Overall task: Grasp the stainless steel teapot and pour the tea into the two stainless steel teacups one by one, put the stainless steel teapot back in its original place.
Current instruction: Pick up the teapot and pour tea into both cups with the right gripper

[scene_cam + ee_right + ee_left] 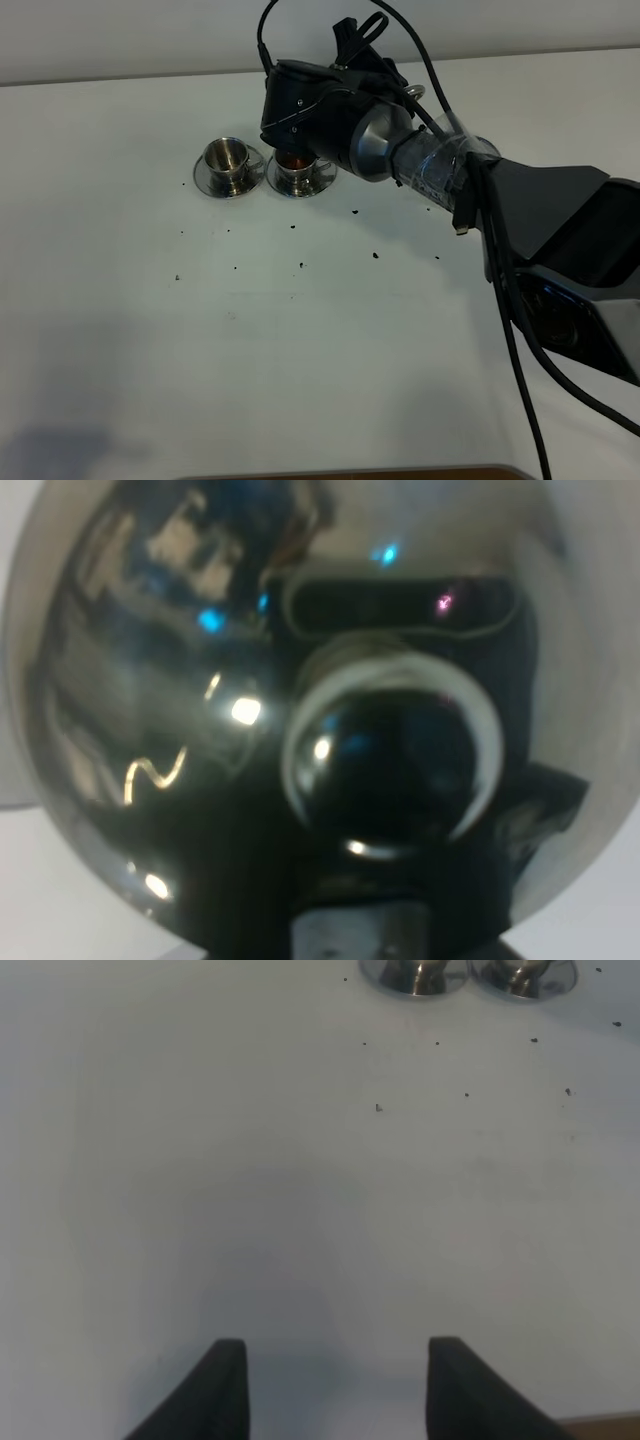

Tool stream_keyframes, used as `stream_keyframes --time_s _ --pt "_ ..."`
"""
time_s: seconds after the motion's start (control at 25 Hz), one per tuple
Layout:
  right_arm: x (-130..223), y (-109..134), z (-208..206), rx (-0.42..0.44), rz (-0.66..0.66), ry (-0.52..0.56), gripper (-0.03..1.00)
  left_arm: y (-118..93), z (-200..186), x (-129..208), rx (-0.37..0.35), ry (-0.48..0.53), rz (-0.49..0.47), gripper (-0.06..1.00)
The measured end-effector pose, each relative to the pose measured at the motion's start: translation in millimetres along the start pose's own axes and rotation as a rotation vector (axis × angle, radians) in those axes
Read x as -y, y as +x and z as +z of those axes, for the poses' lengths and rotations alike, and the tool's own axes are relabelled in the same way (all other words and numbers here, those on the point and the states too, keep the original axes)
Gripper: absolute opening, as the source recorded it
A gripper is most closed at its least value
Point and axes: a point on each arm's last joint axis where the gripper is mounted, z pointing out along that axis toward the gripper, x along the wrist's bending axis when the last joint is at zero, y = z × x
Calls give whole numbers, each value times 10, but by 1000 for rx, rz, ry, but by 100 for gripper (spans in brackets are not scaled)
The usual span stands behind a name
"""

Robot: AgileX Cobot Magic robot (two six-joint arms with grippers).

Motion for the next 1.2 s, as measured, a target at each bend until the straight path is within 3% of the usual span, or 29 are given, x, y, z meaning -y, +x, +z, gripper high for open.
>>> stream_keyframes --time_s 1.2 --pt "15 -45 -32 59 -56 41 19 0 0 0 0 0 0 47"
